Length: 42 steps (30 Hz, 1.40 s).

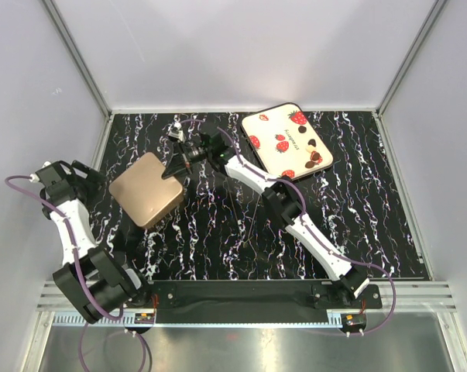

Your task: Pack the chocolate

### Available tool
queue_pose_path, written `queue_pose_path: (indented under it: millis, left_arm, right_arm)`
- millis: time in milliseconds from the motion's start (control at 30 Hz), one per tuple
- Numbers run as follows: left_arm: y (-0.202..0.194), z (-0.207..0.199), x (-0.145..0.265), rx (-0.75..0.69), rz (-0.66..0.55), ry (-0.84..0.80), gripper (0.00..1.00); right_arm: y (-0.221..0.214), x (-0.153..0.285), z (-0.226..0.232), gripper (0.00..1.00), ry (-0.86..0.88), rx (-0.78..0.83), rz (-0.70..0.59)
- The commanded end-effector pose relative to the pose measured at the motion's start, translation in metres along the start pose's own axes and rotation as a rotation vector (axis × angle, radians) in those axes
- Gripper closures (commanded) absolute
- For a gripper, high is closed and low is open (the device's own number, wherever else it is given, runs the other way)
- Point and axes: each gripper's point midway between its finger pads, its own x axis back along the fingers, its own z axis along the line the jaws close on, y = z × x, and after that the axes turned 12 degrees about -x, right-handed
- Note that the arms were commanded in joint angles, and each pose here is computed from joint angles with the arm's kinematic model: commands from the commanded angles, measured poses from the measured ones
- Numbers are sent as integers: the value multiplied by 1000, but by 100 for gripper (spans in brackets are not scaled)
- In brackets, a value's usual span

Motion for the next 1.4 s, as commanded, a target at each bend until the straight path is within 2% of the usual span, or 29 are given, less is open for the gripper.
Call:
queue_pose_path:
  millis: [0, 233, 500, 700, 767, 900, 1000, 1100, 1133, 1200, 1267, 1333, 1367]
  left_arm:
    - [17, -22, -2, -41, -67, -127, 13]
    - [1, -30, -6, -59, -30, -209, 14]
    - [-22, -32, -3, -93, 26, -260, 14]
    - [-30, -45, 0, -74, 41, -356, 15]
    - [-28, -58, 6, -62, 25, -435, 18]
    - [-32, -75, 15, -46, 40, -553, 32]
    - [-26, -81, 22, -62, 22, -581, 34]
    - [-24, -88, 30, -68, 16, -625, 43]
    - [-23, -91, 32, -58, 20, -640, 55]
    - [-21, -93, 35, -50, 12, -645, 67]
    - [-20, -97, 38, -29, 18, -670, 78]
    - [-19, -102, 42, -1, 26, -696, 82]
    - [-18, -102, 43, 9, 28, -701, 85]
  right_arm:
    - [7, -4, 19, 100, 22, 88, -34]
    - [17, 1, 9, 100, 22, 57, -77]
    - [10, 12, 47, 100, 84, 115, -46]
    - [2, 14, 70, 100, 120, 120, -30]
    - [0, 15, 75, 100, 139, 135, -27]
    - [-4, 19, 83, 100, 168, 109, -18]
    - [-8, 21, 89, 100, 182, 114, -9]
    - [-10, 24, 91, 100, 180, 111, 1]
    - [-11, 25, 92, 100, 180, 114, 4]
    - [-12, 27, 90, 100, 179, 98, 12]
    - [-11, 32, 92, 96, 183, 72, 1]
    - [-6, 38, 93, 84, 191, 46, -34]
    - [-2, 44, 94, 82, 193, 40, -56]
